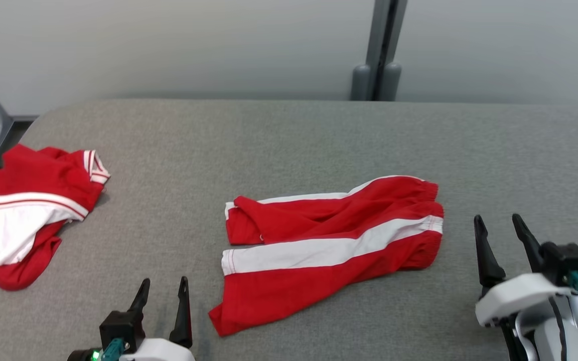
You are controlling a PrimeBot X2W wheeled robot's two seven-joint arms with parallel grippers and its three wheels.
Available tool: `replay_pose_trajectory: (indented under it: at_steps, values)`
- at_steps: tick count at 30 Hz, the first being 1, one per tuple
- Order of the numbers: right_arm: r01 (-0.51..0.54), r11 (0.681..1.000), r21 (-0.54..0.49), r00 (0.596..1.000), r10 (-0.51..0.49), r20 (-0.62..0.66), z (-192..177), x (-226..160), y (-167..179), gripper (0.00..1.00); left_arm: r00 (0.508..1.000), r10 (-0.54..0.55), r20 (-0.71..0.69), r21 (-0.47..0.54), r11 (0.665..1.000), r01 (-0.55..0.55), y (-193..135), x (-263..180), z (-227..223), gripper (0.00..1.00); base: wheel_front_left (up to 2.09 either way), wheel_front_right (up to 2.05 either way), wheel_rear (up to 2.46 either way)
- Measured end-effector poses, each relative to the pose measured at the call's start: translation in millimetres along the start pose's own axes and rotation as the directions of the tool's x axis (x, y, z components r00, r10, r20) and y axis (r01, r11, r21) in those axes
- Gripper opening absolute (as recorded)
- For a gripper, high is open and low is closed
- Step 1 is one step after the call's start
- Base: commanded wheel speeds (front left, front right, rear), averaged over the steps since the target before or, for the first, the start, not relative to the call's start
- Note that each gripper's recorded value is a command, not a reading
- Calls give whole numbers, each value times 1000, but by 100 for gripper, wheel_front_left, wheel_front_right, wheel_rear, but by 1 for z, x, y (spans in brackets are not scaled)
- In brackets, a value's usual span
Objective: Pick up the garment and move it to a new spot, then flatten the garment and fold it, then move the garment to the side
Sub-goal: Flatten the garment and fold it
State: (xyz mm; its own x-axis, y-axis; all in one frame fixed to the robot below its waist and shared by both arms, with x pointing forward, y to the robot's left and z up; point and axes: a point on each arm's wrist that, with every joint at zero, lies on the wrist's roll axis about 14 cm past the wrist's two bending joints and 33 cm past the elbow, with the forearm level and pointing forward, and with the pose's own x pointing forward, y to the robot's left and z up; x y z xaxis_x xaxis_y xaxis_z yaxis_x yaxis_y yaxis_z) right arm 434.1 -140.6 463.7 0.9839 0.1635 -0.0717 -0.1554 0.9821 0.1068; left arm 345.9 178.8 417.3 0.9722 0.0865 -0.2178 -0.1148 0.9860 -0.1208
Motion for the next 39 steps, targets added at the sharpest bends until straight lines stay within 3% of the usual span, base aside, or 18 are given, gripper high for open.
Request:
replay_pose_trajectory:
  at_steps: [7,17,29,39]
  values:
    - [55,998,-9,997,-55,52,10,-47,-14,100,998,-23,53,37,999,21,-4,-15,11,100,0,0,0]
    - [29,999,32,999,-30,21,-6,-78,0,100,998,-24,51,66,998,20,2,-41,3,100,0,0,0]
    - [-2,999,43,1000,2,-5,-14,-74,11,100,997,-62,39,42,997,60,-9,-34,2,100,0,0,0]
    - [-39,998,53,999,41,-35,-22,-59,22,100,980,-200,3,-98,975,200,-51,0,3,100,0,0,0]
